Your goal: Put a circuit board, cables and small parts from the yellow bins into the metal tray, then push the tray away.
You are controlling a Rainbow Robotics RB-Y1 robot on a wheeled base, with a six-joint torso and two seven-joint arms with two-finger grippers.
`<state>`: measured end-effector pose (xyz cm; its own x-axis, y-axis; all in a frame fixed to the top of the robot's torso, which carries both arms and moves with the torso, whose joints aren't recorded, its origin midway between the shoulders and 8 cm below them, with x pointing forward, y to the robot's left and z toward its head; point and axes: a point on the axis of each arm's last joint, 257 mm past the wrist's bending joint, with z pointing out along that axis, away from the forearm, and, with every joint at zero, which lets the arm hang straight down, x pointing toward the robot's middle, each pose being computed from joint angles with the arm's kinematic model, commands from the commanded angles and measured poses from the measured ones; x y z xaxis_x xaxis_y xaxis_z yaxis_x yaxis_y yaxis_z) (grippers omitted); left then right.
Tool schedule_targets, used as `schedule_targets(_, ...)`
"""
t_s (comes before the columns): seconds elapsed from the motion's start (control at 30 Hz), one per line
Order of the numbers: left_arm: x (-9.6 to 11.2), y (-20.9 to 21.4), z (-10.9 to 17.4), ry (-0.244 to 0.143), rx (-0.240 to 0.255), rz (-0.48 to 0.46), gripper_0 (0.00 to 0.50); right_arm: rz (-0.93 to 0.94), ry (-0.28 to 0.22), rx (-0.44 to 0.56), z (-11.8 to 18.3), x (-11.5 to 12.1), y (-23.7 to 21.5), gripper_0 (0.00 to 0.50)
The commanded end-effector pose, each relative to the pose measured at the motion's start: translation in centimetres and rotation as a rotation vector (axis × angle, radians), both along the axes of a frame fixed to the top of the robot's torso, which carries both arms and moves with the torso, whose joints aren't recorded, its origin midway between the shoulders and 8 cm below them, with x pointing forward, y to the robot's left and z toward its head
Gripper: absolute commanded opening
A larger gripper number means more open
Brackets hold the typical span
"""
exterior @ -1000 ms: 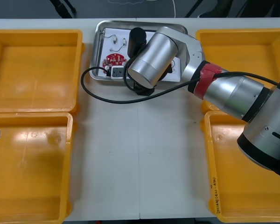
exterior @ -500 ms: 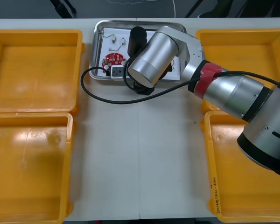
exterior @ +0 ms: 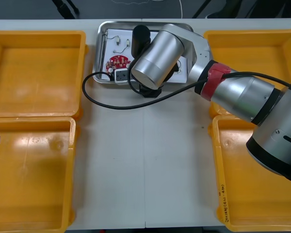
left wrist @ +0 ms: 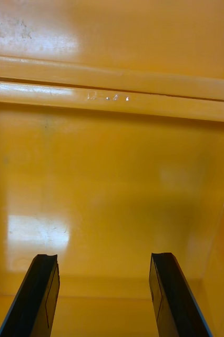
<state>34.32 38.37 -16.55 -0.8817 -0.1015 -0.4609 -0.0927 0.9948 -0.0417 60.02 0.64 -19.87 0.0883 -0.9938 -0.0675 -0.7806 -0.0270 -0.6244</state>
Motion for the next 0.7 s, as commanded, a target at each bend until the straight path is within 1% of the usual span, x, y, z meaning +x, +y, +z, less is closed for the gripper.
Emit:
schedule_targets(0.03, -0.6, 1.4, 1.3, -0.011, 0.1, -0.08, 0.5, 0.07, -0.036, 0.05, 6.2, -0.4, 3.3, 0.5)
schedule_targets(0.13, -0.6, 1.4, 1.3, -0.011, 0.1, -0.08, 0.5, 0.083, -0.012, 0.068, 6.8, -1.2, 3.7, 0.5)
schedule_targets(0.27, -0.6, 1.4, 1.3, -0.011, 0.1, -0.08, 0.5, 0.091, -0.001, 0.083, 8.0, -1.9, 3.8, 0.5)
schedule_targets(0.4, -0.6, 1.4, 1.3, -0.011, 0.1, -0.08, 0.5, 0.098, 0.03, 0.092, 9.1, -3.1, 3.7, 0.5)
schedule_targets(0.5, -0.6, 1.4, 1.3, -0.011, 0.1, -0.08, 0.5, 0.101, 0.056, 0.093, 9.6, -4.3, 3.5, 0.5)
schedule_targets(0.67, -0.6, 1.4, 1.3, -0.011, 0.1, -0.08, 0.5, 0.022, 0.134, 0.108, 9.9, -6.9, 2.0, 0.5)
schedule_targets(0.7, -0.6, 1.4, 1.3, -0.011, 0.1, -0.08, 0.5, 0.014, 0.139, 0.109, 10.0, -7.2, 1.8, 0.5)
